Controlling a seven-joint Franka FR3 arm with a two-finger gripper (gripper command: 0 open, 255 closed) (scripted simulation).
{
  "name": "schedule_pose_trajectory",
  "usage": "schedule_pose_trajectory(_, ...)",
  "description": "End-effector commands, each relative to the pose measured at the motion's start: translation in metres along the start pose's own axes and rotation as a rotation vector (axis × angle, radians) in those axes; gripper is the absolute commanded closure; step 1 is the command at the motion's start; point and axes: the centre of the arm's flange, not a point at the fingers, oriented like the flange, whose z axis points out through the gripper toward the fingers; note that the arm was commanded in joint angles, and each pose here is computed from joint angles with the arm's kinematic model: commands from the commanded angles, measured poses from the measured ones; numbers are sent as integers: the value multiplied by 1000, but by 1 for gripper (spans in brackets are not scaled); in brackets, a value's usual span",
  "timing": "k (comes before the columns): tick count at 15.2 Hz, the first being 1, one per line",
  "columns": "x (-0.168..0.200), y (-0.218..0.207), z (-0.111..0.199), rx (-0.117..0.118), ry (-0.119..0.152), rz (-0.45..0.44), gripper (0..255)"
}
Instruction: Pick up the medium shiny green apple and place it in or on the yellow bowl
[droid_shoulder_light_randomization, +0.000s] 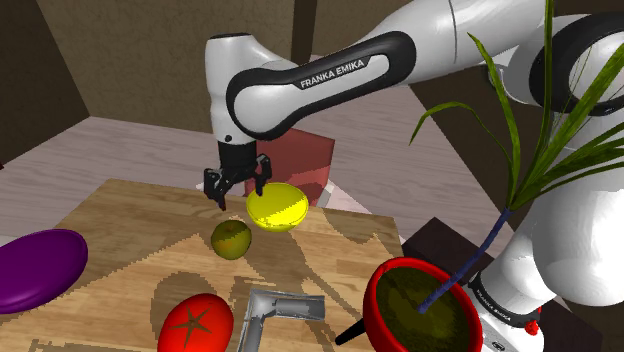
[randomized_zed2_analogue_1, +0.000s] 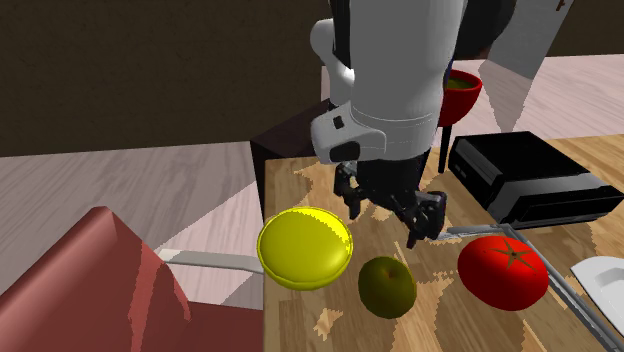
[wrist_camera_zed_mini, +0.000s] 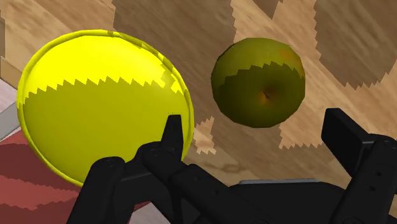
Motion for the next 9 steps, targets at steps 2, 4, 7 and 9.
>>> schedule_pose_trajectory(2, 17, -29, 21, -3, -12, -7, 0)
schedule_pose_trajectory(4, 17, -29, 32, -3, -12, -7, 0)
schedule_pose_trajectory(7, 17, -29, 48, -3, -12, -7, 0)
schedule_pose_trajectory(9, 17, -29, 58, -3, -12, -7, 0)
